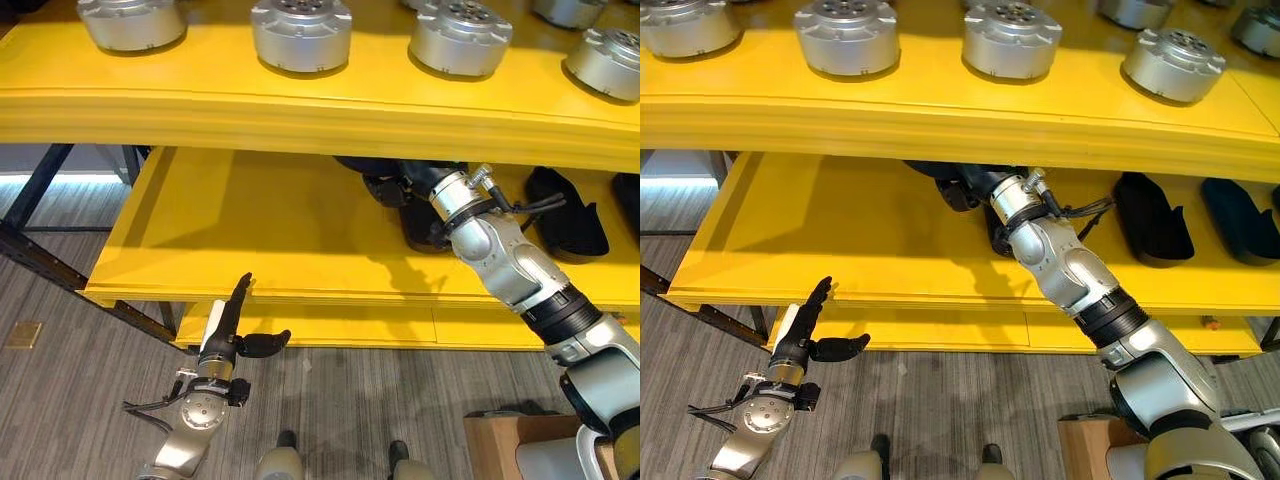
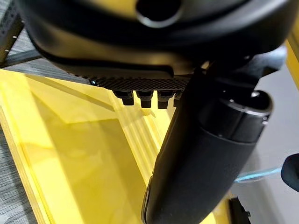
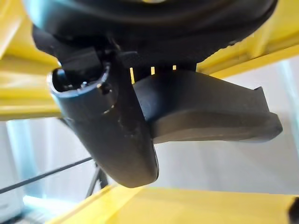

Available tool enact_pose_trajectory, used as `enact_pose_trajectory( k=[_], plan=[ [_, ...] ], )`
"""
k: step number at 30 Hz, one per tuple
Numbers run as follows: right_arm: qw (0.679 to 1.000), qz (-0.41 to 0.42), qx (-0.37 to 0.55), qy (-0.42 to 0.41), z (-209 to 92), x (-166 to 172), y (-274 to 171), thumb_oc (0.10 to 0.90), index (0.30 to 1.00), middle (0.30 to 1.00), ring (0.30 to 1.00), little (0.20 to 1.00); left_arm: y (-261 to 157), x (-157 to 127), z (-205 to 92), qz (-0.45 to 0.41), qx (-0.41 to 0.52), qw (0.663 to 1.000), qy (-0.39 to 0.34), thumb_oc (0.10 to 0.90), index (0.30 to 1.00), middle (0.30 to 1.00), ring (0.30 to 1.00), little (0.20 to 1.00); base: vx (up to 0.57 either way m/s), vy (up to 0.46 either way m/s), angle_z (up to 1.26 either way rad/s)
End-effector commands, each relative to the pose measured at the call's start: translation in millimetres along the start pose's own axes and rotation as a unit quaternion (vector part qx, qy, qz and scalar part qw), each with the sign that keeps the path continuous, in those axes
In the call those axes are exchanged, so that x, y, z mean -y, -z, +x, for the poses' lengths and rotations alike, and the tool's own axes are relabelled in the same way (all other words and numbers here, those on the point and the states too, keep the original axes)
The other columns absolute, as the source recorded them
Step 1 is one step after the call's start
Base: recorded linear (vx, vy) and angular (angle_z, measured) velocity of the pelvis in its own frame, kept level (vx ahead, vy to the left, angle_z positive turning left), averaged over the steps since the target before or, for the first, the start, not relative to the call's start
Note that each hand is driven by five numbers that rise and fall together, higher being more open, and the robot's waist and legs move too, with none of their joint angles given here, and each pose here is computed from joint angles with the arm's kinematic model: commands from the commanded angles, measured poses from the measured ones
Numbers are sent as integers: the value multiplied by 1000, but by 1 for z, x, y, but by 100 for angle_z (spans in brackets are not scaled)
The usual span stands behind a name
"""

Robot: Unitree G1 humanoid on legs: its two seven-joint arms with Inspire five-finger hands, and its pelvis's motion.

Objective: Move parts from the plastic box to the shelf.

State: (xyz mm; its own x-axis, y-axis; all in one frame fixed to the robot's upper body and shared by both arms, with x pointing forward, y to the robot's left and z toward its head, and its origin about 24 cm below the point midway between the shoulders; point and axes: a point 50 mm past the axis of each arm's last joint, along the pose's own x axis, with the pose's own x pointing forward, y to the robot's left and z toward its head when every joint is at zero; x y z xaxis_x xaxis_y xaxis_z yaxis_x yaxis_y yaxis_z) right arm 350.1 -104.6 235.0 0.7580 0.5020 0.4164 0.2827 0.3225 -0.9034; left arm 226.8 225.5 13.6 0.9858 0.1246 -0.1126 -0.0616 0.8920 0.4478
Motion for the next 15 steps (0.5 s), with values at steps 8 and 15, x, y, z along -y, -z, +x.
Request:
enact_pose_trajectory(
  k=[8, 15],
  plan=[
    [977, -12, 151, 149, 41, 75, -70, 400, 300, 300, 300, 300, -54, -28, 8, 28, 145, 989, -16, 900, 1000, 1000, 1000, 1000, -49, -23, 17],
    [971, -9, 170, 170, 40, 89, -80, 400, 300, 300, 300, 300, -51, -35, 9, 18, 135, 990, -42, 900, 1000, 1000, 1000, 1000, -75, 13, 17]
  ],
)
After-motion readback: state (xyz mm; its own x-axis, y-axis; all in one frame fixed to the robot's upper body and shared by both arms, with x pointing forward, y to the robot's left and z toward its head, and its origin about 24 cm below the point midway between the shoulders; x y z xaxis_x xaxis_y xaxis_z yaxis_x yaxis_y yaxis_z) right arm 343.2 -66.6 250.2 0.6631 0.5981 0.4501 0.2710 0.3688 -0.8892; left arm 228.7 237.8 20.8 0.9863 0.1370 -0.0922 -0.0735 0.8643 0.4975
